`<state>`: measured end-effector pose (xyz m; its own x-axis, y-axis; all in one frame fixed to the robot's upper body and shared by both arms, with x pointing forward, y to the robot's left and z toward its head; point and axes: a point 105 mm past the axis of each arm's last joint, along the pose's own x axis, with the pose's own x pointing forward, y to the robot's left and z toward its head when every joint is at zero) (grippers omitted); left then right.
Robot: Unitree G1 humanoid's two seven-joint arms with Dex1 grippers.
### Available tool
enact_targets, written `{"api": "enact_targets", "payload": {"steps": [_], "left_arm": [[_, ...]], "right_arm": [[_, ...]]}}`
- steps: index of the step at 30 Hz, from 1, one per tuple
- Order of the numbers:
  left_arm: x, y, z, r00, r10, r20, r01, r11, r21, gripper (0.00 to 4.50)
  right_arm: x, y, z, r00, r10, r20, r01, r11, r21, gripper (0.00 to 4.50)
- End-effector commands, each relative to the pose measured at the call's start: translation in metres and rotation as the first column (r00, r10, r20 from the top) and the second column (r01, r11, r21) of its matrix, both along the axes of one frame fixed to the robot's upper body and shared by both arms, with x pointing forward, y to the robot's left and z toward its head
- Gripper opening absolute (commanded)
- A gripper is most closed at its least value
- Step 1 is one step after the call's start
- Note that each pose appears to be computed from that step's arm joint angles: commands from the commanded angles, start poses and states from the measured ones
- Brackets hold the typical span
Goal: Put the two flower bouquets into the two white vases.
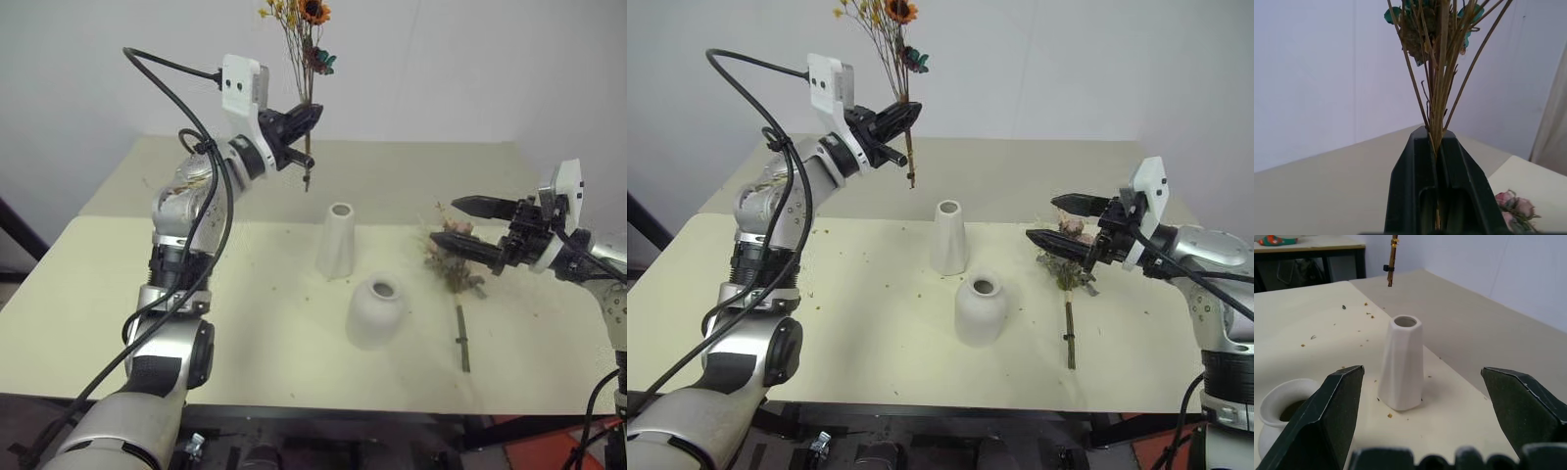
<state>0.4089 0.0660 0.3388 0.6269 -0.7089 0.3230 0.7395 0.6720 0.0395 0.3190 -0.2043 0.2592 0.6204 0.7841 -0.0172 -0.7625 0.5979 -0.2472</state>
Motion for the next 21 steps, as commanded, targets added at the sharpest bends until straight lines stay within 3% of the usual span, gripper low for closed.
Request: {"api": "enact_targets", "payload": {"steps": [1,9,21], "left_arm": [[-0.012,-0.008,0.03,0.992,-0.063,0.11,0.067,0.997,-0.031,0.03],[-0.017,-0.027,0.025,0.976,-0.197,0.097,0.203,0.978,-0.053,0.03],[-0.009,-0.044,-0.008,0.979,-0.2,0.047,0.199,0.979,0.037,0.03]], "right_arm": [[-0.006,-0.001,0.019,0.998,-0.004,0.058,0.004,1.0,0.003,4.5],[-0.01,0.0,0.02,0.998,0.001,0.063,-0.001,1.0,0.0,4.5],[-0.015,0.001,0.021,0.997,0.003,0.08,-0.003,1.0,0.01,4.5]]}}
